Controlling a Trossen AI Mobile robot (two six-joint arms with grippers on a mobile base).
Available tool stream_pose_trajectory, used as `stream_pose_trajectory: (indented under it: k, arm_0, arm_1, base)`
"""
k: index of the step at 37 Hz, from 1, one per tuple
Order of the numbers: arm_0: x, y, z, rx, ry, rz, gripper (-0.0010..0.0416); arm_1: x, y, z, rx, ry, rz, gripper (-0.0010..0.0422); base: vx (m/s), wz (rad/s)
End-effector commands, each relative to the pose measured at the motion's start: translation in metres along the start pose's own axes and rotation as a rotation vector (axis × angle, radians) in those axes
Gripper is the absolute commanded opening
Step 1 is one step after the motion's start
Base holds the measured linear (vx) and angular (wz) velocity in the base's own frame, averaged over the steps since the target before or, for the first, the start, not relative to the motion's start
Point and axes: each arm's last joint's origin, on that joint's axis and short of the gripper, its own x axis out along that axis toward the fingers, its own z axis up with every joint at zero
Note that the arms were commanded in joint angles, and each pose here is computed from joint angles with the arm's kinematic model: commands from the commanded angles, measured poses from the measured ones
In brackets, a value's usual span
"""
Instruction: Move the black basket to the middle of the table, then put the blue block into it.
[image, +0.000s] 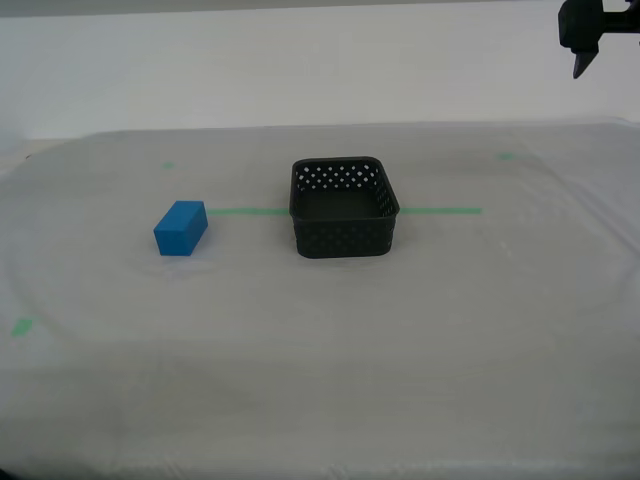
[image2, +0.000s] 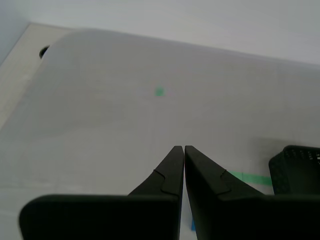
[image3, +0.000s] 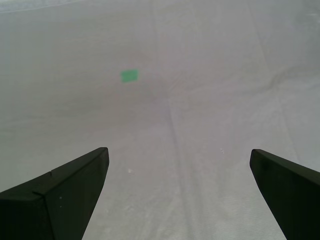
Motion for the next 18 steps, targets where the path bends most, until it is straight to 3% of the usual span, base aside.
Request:
stream_pose_trajectory:
  k: [1, 12, 18]
  arm_0:
    - [0.000, 0.000, 0.000, -0.001, 0.000, -0.001, 0.0395]
    - [0.000, 0.000, 0.000, 0.000, 0.000, -0.001, 0.0396]
    - [0.000, 0.000, 0.000, 0.000, 0.001, -0.001, 0.0396]
  arm_1:
    - [-0.006, -0.001, 0.004, -0.008, 0.063, 0.011, 0.0000]
    - [-0.009, -0.004, 0.025, 0.032, 0.330, 0.050, 0.0000]
    - [0.000, -0.007, 0.039, 0.054, 0.373, 0.052, 0.0000]
  base:
    - [0.000, 0.000]
    - [0.000, 0.000]
    - [0.000, 0.000]
